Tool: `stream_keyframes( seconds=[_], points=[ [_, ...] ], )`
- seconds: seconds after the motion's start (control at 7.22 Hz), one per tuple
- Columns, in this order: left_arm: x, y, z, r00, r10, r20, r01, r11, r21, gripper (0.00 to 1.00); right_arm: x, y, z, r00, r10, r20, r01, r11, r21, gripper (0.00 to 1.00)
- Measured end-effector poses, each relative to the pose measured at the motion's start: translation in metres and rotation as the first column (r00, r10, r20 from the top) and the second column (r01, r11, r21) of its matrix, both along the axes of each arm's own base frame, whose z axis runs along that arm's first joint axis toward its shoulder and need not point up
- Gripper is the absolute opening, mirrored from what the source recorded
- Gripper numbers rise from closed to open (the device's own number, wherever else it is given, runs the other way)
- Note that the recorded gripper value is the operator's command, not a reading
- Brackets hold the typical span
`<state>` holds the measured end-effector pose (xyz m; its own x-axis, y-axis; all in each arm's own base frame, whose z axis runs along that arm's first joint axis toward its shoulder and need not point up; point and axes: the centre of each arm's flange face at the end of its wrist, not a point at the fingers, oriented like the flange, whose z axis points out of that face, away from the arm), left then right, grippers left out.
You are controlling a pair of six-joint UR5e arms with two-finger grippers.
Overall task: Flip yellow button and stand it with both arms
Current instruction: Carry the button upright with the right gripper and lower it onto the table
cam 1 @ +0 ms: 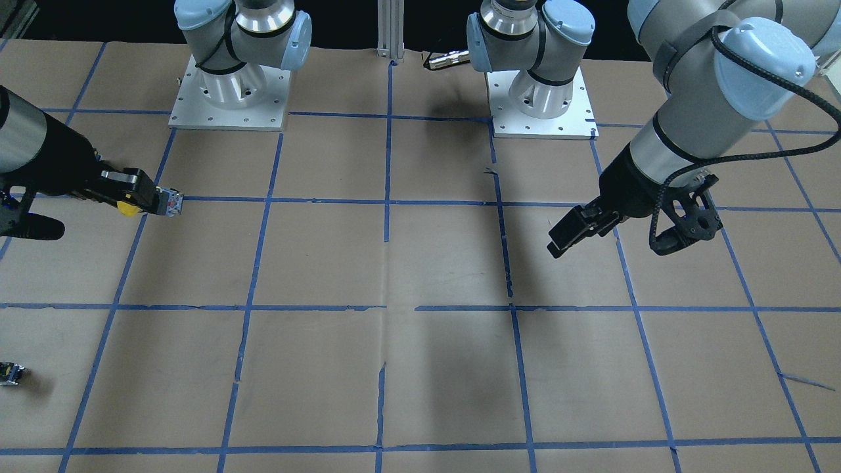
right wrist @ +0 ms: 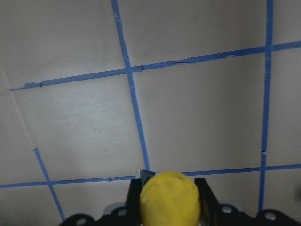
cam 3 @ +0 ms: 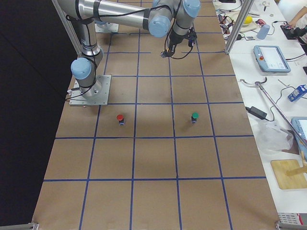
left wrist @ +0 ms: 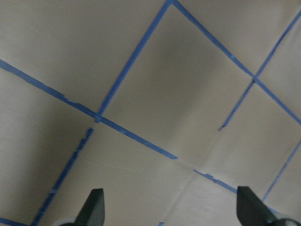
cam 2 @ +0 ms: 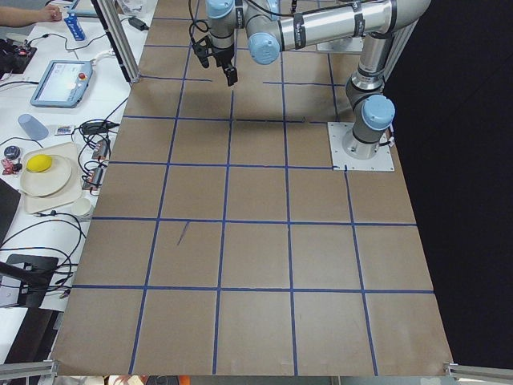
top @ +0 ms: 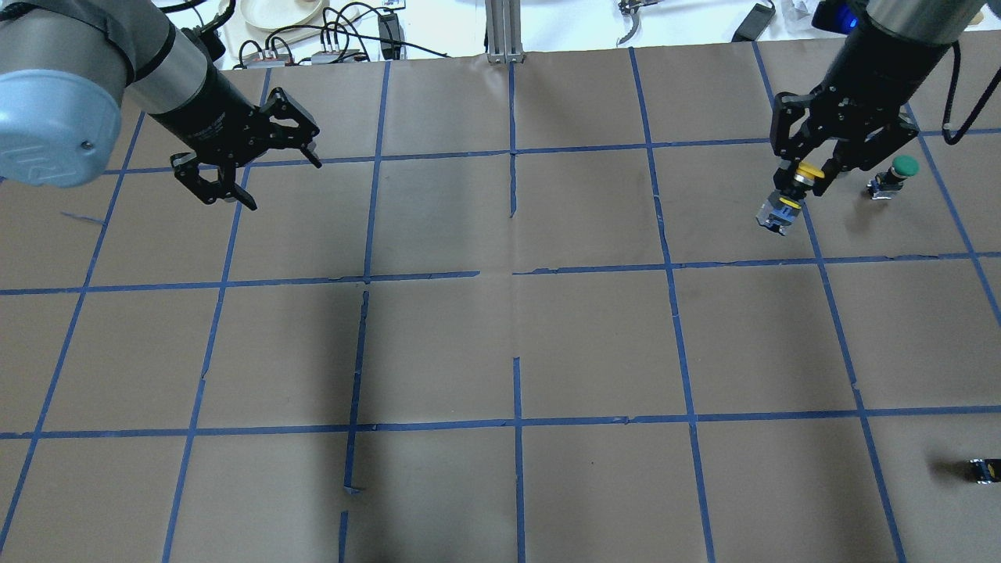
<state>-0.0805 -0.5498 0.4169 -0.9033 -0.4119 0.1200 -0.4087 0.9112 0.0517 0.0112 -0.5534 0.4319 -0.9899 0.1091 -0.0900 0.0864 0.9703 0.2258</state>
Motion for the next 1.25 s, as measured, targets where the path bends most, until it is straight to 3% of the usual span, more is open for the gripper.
stream_keyframes(
  seconds=[0.14,0.28,0.42,0.69,0.97,1.25],
  points=[
    [-0.009,0.006,0.002,0.986,-0.155,0.062,0.154,0.988,0.019,1.00,-0.018,-0.001,-0.012,0.996,0.088,-0.036,-0.089,0.996,-0.029,0.19],
    [-0.017,0.012,0.004,0.950,-0.292,0.111,0.289,0.957,0.038,1.00,-0.040,-0.001,-0.026,0.986,0.158,-0.058,-0.161,0.985,-0.058,0.19],
    [-0.020,0.014,0.005,0.914,-0.376,0.151,0.372,0.926,0.055,1.00,-0.062,0.001,-0.039,0.975,0.210,-0.073,-0.216,0.972,-0.087,0.19],
    [-0.022,0.015,0.014,0.889,-0.423,0.176,0.420,0.906,0.054,1.00,-0.110,0.009,-0.067,0.952,0.288,-0.104,-0.302,0.941,-0.154,0.14],
    [-0.023,0.011,0.033,0.886,-0.421,0.194,0.425,0.905,0.023,1.00,-0.158,0.028,-0.097,0.938,0.320,-0.131,-0.341,0.920,-0.193,0.14],
    [-0.030,0.006,0.050,0.888,-0.421,0.185,0.430,0.903,-0.009,1.00,-0.205,0.062,-0.138,0.922,0.345,-0.174,-0.381,0.887,-0.260,0.15]
  ],
)
